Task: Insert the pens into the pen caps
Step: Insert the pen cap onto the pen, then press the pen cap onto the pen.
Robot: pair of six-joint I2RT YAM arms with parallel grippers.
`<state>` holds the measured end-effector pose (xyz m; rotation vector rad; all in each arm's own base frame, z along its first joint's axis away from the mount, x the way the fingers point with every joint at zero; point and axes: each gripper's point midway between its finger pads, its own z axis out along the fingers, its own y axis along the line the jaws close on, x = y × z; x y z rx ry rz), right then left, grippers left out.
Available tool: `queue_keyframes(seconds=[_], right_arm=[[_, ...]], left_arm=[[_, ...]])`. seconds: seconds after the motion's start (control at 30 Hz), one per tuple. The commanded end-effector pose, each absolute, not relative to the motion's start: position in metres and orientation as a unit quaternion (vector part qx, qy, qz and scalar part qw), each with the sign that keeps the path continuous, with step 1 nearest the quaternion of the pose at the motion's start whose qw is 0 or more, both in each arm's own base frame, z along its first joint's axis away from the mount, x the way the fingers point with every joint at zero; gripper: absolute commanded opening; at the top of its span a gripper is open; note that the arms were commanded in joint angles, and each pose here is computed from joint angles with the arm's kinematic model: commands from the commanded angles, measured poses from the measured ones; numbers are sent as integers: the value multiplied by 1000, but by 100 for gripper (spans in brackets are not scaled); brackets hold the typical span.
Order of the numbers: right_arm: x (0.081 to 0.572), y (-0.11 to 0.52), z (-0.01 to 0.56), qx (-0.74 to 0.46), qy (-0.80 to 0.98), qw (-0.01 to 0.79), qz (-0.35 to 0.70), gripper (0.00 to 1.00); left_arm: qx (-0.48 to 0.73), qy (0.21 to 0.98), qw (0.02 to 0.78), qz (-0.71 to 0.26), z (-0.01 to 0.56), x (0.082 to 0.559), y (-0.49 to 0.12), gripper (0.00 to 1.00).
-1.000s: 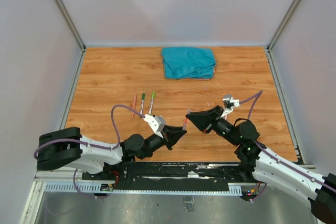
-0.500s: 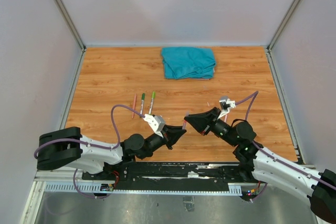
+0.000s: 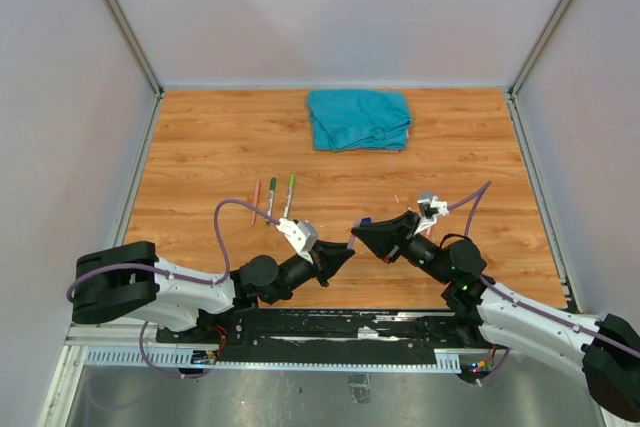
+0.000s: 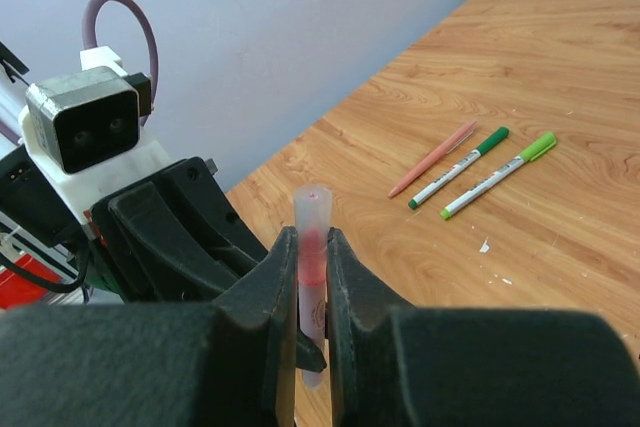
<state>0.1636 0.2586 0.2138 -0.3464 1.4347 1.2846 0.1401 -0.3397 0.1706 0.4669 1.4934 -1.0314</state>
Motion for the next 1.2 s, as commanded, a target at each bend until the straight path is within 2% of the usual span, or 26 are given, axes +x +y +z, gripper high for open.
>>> queue_keyframes(seconds=[0.0,0.3,0.4,0.57,0.8,1.17], right_arm=[[162,257,197,-164,618,552,535,14],[161,243,214,-155,618,571,518,54],[159,235,217,-152,624,576,507,61],[173,209,220,-101,667,589,445,65],[183,201,247,-106,698,590,393,65],[191,242,270,-147,718,538,417,63]], left_arm=[[170,608,615,-473,206,142,-344,1],[166,610,616,-470,205,143,-342,1],[163,612,616,-469,204,144,-341,0],[162,611,616,-470,204,144,-341,1],[162,612,615,-471,205,144,-343,1],[161,611,615,-471,205,144,-343,1]])
